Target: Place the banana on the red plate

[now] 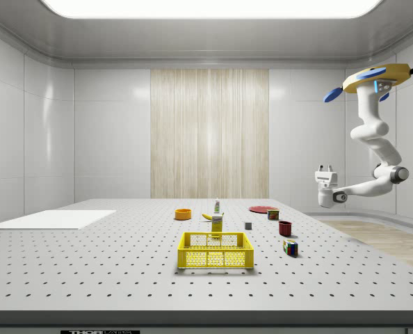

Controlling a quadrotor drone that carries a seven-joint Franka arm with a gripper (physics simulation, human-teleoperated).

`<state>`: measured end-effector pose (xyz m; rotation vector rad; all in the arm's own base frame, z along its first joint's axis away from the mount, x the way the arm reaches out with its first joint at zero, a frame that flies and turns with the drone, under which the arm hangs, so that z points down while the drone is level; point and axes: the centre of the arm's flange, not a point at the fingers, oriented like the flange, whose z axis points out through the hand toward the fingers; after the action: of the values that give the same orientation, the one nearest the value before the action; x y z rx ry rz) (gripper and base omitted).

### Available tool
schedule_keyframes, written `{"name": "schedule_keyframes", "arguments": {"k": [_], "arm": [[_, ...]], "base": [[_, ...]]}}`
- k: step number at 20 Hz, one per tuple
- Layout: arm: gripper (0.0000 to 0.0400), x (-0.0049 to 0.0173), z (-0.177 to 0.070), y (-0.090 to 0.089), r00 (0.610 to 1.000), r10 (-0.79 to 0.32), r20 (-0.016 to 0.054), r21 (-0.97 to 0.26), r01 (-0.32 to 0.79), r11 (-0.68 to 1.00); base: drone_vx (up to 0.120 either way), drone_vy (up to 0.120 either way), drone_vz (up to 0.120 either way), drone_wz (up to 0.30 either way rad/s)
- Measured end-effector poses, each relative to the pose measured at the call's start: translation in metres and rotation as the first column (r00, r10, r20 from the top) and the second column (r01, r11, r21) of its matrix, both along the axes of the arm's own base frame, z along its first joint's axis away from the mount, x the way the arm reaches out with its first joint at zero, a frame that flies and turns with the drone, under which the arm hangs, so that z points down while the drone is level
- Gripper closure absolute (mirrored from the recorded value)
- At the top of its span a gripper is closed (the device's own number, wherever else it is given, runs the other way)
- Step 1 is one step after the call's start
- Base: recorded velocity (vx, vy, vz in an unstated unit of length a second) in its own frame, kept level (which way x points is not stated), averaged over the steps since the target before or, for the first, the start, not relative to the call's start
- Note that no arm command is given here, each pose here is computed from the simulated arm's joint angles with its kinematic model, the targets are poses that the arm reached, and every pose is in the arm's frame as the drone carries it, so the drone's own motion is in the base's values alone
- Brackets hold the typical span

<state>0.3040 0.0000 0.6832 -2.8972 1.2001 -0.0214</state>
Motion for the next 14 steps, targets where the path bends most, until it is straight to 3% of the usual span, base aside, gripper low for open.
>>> {"name": "schedule_keyframes", "arguments": {"k": [14], "arm": [[0.0000,-0.0002,0.0079,0.0001,1.000,0.000,0.0107,-0.001,0.000,1.000]], "base": [[0.120,-0.120,0.000,0.000]]}}
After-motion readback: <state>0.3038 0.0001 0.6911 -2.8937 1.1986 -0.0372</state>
